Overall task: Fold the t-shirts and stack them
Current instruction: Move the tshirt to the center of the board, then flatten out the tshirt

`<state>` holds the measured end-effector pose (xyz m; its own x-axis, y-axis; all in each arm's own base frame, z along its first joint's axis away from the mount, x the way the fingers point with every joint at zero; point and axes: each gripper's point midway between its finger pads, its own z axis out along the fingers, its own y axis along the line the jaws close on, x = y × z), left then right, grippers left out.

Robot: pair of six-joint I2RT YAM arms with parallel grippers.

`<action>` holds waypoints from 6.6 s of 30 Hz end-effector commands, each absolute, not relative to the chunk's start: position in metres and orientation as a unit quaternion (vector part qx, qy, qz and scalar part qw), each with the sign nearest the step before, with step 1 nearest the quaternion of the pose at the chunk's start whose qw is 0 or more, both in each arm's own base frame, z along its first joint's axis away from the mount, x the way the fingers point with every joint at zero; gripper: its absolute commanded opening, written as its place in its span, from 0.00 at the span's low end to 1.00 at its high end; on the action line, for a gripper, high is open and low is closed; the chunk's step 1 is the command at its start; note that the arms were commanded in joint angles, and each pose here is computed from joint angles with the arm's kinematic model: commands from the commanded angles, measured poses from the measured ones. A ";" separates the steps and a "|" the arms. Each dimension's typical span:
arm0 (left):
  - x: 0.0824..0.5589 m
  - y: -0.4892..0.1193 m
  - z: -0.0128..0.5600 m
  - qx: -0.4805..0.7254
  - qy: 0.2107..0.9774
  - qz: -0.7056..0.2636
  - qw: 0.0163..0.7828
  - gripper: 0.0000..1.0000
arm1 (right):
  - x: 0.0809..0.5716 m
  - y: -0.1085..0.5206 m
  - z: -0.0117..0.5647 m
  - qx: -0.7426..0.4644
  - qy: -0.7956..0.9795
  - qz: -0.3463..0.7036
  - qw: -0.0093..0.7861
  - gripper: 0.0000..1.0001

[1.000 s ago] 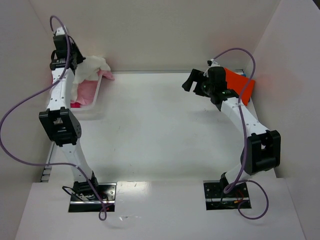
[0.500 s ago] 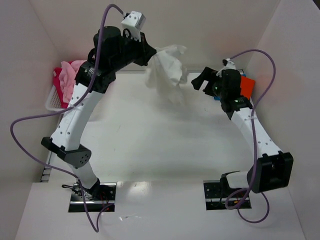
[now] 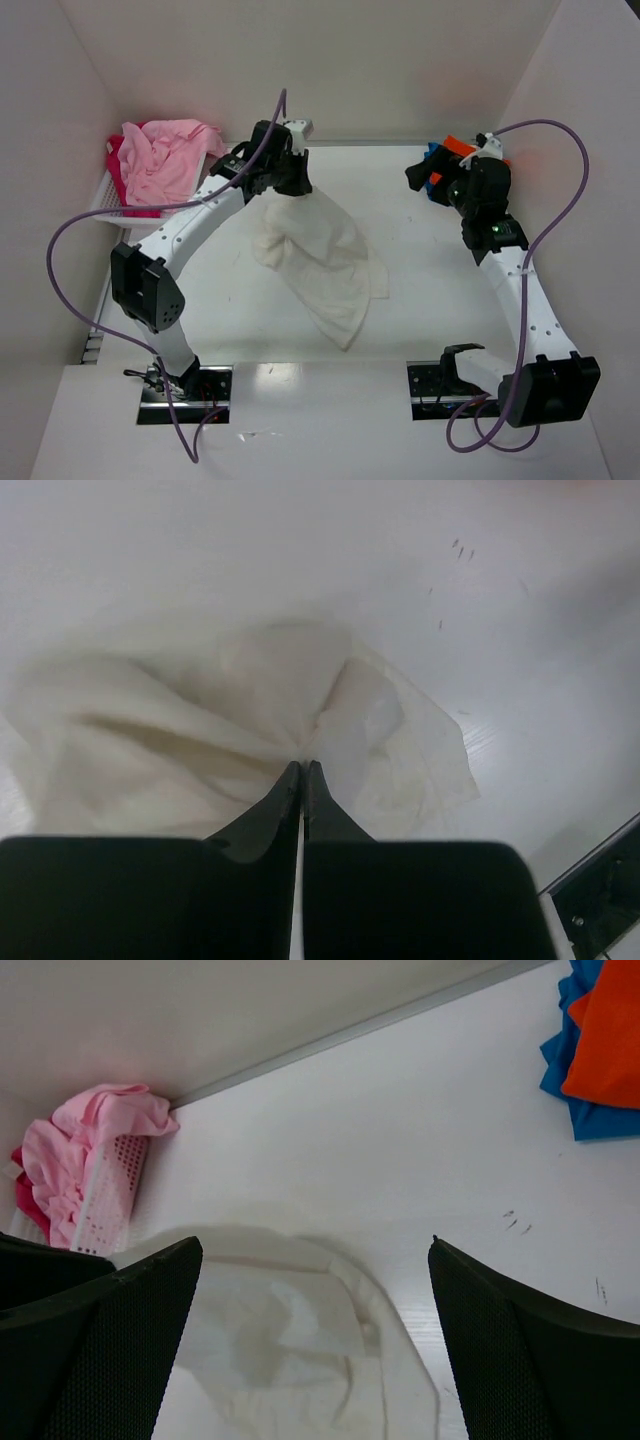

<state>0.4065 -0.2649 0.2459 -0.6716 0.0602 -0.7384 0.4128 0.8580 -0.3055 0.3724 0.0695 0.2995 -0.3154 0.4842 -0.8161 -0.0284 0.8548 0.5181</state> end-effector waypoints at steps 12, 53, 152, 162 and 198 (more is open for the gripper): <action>0.406 -0.264 0.266 0.112 0.864 -0.256 0.418 0.00 | 0.346 0.143 0.197 0.065 0.855 0.295 0.421 0.99; 0.439 -0.191 0.319 0.015 0.827 -0.259 0.499 0.00 | 0.274 0.282 0.061 -0.039 0.932 0.293 0.210 0.87; 0.487 -0.182 0.348 0.123 0.859 -0.209 0.451 0.11 | 0.243 0.136 0.268 0.066 0.846 0.316 0.425 0.61; 0.473 -0.197 0.264 0.114 0.893 -0.192 0.391 0.05 | 0.284 0.139 0.286 0.051 0.823 0.307 0.475 0.61; 0.399 -0.173 0.536 0.113 0.722 -0.233 0.642 0.00 | 0.363 0.243 0.260 -0.010 0.804 0.340 0.489 0.78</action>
